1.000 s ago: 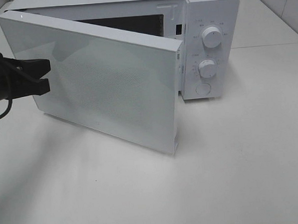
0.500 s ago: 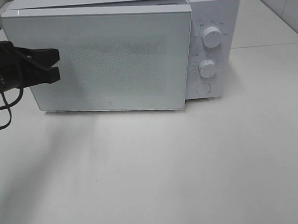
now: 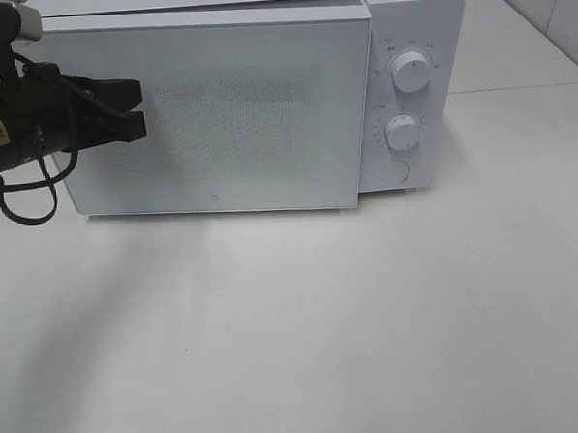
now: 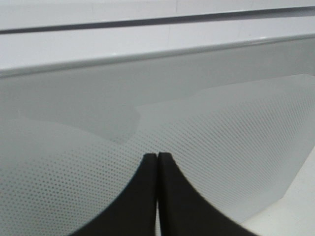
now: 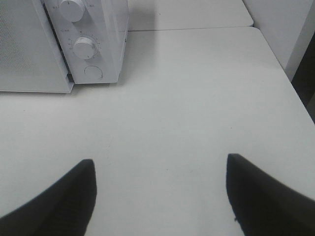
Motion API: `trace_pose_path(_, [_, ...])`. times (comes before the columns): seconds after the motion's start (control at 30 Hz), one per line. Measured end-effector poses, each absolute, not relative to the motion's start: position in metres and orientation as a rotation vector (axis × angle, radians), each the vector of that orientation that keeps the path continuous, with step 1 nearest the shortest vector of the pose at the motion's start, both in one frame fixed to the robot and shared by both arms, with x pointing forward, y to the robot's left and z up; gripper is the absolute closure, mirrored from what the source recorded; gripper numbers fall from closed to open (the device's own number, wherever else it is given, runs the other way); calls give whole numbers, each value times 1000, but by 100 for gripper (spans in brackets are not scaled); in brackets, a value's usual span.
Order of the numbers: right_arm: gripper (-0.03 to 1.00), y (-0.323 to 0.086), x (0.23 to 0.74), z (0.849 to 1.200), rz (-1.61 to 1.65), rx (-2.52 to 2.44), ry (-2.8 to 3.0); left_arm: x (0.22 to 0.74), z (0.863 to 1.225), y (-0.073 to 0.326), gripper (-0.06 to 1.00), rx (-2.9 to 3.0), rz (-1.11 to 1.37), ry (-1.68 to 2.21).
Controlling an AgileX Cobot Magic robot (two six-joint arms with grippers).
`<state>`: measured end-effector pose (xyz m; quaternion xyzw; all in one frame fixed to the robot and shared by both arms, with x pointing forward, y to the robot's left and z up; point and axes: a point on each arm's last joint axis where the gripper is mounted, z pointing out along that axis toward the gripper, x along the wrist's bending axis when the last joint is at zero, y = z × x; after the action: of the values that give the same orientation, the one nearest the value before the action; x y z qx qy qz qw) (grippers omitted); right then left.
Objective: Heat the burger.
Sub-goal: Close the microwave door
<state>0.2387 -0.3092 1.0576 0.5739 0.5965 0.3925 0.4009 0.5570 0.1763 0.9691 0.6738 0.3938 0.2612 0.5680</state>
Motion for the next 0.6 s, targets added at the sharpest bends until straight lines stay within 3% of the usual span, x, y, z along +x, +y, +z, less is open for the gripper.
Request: trace_pose_path(0.6, [26,-309,239,1058,993,1451,1508,570,967,143,94,1635,564,896])
